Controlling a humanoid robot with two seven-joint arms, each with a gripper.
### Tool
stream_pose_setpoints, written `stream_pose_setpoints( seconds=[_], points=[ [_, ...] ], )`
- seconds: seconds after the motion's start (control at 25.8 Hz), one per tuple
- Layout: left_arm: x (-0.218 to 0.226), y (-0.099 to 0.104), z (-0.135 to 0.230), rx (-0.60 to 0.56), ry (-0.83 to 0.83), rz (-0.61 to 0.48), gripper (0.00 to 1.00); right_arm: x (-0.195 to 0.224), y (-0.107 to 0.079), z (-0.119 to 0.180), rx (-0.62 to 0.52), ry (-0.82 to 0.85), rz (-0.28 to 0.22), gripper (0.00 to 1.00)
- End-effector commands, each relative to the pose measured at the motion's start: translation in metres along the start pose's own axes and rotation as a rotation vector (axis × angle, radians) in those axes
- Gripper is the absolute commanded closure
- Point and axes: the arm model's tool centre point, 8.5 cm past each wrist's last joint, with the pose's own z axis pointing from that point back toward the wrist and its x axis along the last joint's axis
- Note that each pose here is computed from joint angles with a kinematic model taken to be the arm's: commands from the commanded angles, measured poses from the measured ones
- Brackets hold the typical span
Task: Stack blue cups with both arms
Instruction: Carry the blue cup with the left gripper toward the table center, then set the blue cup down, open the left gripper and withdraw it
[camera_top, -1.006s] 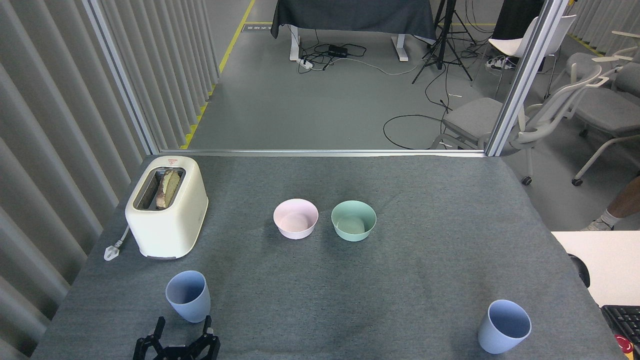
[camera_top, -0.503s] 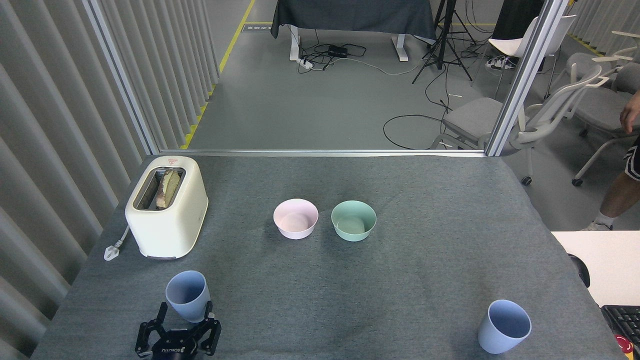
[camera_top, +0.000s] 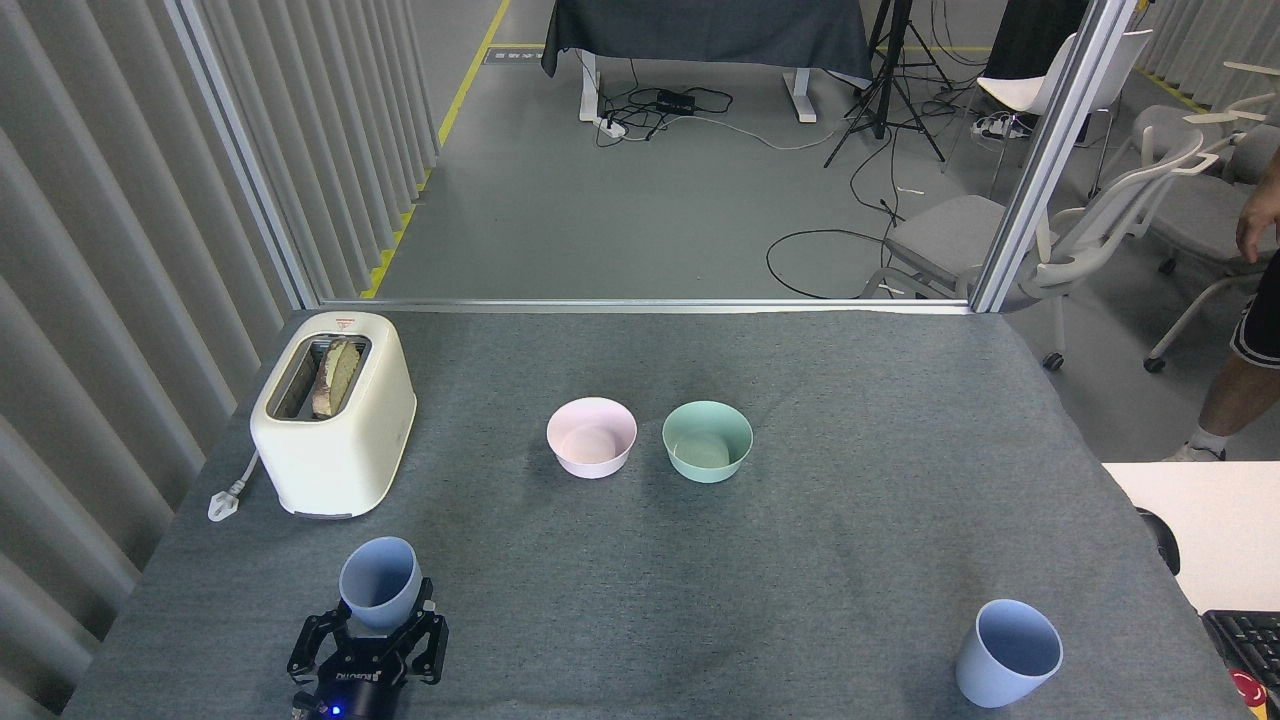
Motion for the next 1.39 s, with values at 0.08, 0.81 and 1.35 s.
stream_pose_setpoints(
  seconds=[0.08, 0.81, 1.35],
  points=[
    [0.019, 0.028, -0.001, 0.091, -0.095, 0.042, 0.46, 0.010, 0.004, 0.003, 0.013, -0.021, -0.002, 0.00],
    [0.231, 0.014, 0.021, 0.061, -0.593, -0.071, 0.42, 0.014, 0.005, 0.003, 0.014, -0.023, -0.003, 0.00],
    [0.223, 0.009, 0.019, 0.046, -0.581, -0.081, 0.29, 0.015, 0.007, 0.004, 0.018, -0.024, -0.004, 0.00]
  ],
)
